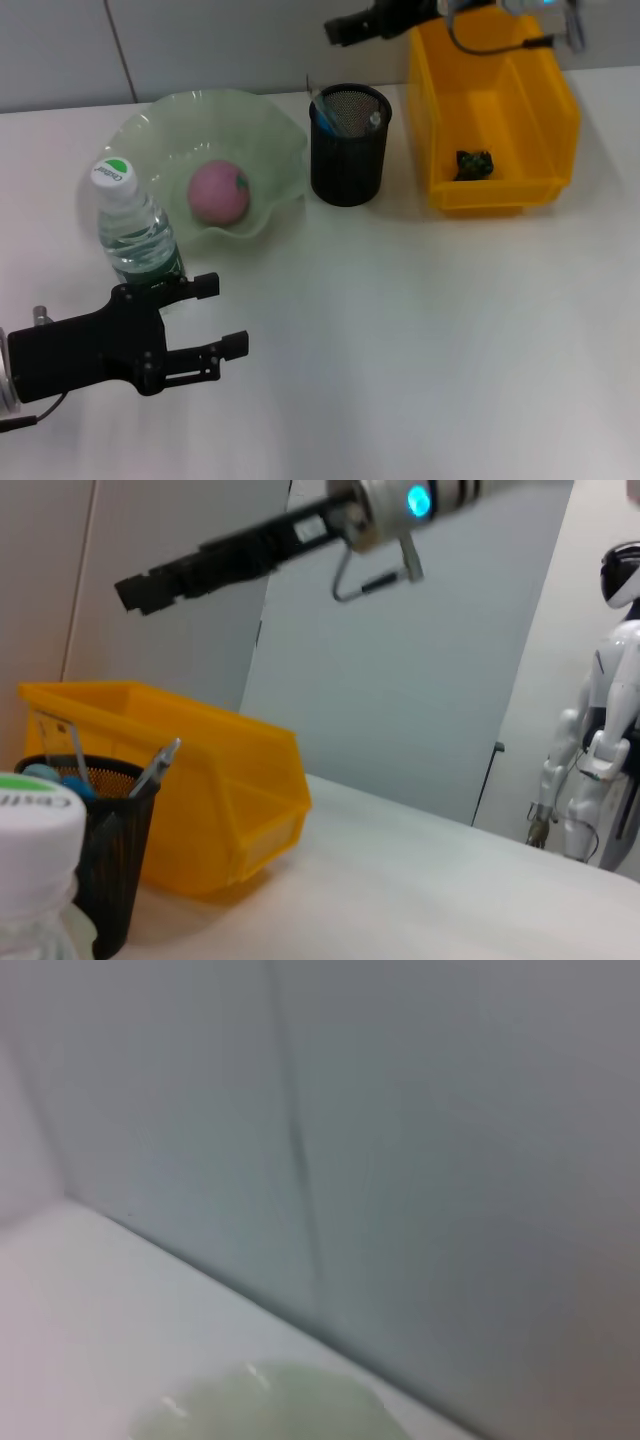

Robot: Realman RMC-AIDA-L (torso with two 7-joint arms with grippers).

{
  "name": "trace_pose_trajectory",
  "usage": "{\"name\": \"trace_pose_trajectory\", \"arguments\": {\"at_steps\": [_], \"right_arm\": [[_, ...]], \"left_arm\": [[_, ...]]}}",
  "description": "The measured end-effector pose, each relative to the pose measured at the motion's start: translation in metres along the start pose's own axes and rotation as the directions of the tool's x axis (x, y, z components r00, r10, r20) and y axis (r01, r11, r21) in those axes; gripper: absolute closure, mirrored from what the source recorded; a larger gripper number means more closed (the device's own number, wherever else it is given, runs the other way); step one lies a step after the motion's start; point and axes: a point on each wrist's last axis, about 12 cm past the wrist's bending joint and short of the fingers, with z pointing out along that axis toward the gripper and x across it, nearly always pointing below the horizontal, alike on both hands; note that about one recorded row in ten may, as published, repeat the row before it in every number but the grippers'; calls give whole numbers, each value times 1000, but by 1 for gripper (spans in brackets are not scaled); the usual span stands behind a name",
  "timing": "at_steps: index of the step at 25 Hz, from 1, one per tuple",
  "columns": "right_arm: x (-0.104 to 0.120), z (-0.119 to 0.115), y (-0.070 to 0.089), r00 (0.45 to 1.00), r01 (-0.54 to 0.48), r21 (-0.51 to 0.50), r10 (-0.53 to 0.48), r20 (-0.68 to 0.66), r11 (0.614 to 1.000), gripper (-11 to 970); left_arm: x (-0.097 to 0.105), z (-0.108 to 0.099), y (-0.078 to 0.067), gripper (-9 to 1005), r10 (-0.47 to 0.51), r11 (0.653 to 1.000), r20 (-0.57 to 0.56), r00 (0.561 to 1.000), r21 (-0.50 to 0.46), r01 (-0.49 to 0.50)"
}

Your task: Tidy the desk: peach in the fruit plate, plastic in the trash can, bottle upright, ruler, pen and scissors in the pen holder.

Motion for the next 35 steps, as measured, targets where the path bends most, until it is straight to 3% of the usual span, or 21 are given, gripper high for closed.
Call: {"name": "trace_pose_trajectory", "arguments": {"at_steps": [3,4,7,8,9,13,14,17,18,21,23,25,35], "right_arm": [[31,-13,-1,986,7,-107,11,165,994,144],[31,-13,-1,986,7,-107,11,165,994,144],[57,-20,-2,969,15,-150,23,246,989,145],[76,-24,0,955,22,-193,37,294,981,145],[76,-24,0,955,22,-193,37,294,981,145],[130,-38,9,916,58,-298,68,396,953,145],[130,-38,9,916,58,-298,68,396,953,145],[155,-47,11,911,33,-314,101,401,949,145],[175,-53,13,906,46,-323,97,412,945,145],[192,-57,16,908,70,-326,75,412,943,145],[219,-61,22,928,83,-348,55,369,934,145],[231,-62,24,943,88,-370,43,331,925,144],[254,-62,37,976,76,-448,26,217,891,144]], "left_arm": [[-1,1,-2,155,3,1000,19,1000,12,-3],[-1,1,-2,155,3,1000,19,1000,12,-3],[0,3,-4,155,0,1000,25,1000,18,0],[1,5,-5,155,-8,1000,29,1000,20,7],[1,5,-5,155,-8,1000,29,1000,20,7],[4,8,-5,155,-30,999,38,999,18,30],[4,8,-5,155,-30,999,38,999,18,30],[5,9,-6,155,-36,999,34,999,17,35],[7,9,-6,155,-43,999,34,998,9,43],[9,10,-5,156,-49,999,32,998,1,49],[10,11,-6,156,-45,999,26,999,3,45],[11,11,-7,156,-41,999,23,999,6,41],[15,21,-13,156,-21,996,-32,999,85,23]]}}
